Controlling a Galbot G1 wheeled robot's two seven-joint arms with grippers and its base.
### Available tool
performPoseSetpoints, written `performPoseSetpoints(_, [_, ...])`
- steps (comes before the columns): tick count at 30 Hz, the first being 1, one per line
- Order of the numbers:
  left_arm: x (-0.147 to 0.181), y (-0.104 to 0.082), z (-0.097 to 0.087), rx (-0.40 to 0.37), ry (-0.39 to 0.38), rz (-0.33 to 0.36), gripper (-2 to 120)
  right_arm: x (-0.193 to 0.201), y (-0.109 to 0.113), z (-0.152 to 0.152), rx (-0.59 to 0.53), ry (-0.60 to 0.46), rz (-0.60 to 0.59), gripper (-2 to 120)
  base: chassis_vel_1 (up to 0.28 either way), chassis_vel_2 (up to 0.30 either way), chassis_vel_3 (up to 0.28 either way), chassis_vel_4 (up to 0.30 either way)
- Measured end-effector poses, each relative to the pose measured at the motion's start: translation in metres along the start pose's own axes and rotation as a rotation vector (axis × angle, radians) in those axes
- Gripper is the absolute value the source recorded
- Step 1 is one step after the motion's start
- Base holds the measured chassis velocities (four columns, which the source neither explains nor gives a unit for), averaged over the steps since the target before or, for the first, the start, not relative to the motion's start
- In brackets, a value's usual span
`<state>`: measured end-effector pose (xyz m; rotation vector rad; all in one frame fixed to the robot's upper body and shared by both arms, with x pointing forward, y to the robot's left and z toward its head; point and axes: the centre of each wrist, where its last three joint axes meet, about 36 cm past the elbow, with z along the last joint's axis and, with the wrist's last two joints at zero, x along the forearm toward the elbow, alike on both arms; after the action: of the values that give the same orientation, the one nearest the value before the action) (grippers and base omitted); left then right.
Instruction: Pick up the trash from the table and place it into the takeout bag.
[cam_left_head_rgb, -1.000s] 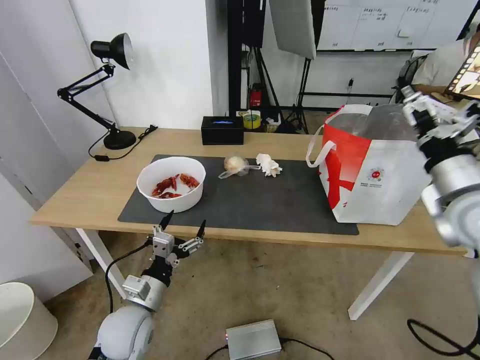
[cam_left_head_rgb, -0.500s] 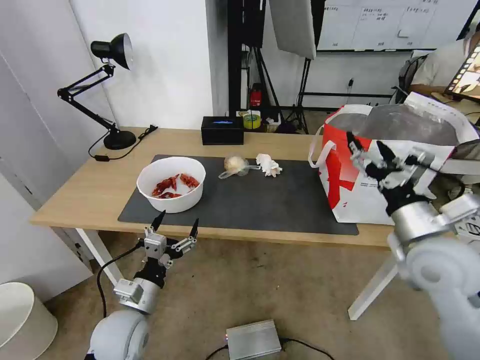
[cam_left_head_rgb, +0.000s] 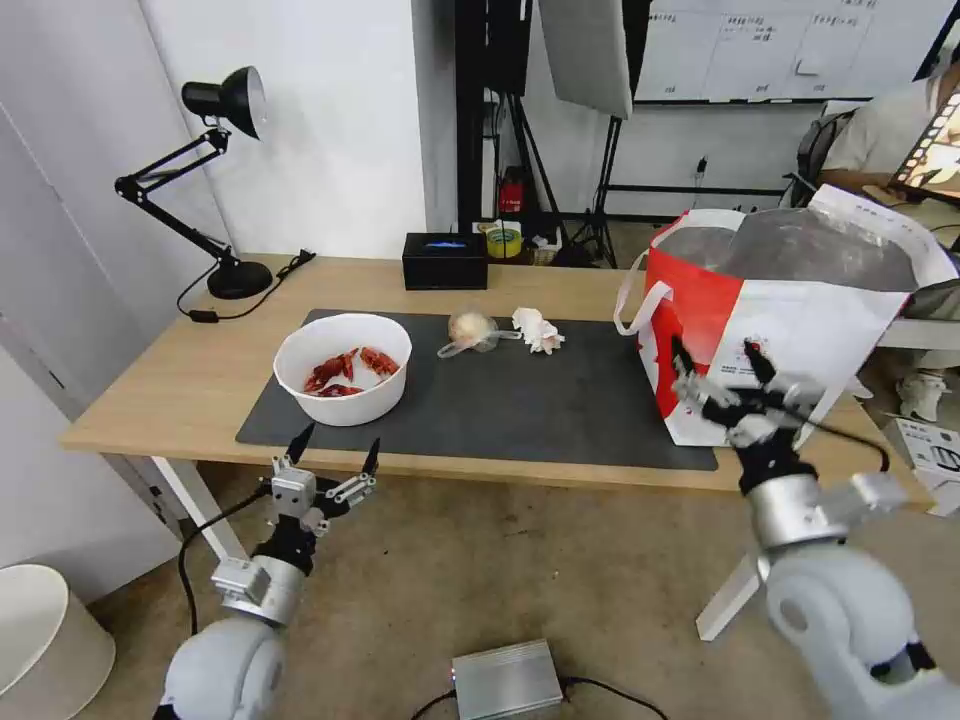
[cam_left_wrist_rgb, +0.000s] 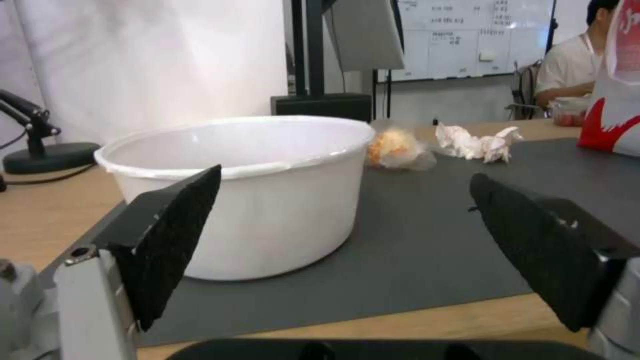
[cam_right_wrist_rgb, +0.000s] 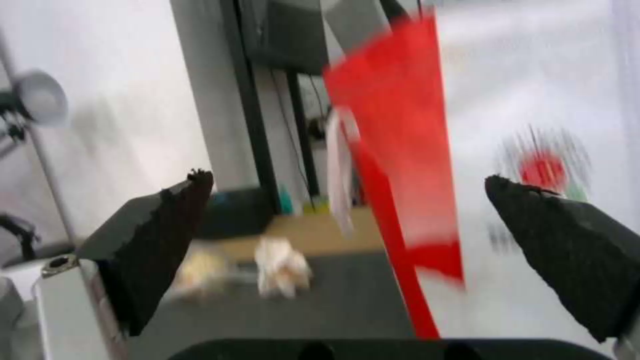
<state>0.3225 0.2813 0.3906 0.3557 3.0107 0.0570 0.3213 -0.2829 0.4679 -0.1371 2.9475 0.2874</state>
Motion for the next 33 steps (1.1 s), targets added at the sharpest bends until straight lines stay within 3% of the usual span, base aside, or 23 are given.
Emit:
performPoseSetpoints(7, [-0.001,0.005,0.002,0.015,0.024,-0.016,100,0.027,-0.005,0.03,0.034,0.04,0.04,100,0.0,0.0,0.0,0.0])
performPoseSetpoints(16, [0.0,0.005,0.004,0.04,0.03,-0.038,100,0.035,-0.015,0.06,0.112,0.066,0.058,100,0.0,0.0,0.0,0.0])
performPoseSetpoints(33, [0.003,-0.003,0.0,0.059,0.029,-0.071,100,0.048,0.0,0.076,0.086,0.069,0.009,100,0.0,0.0,0.0,0.0])
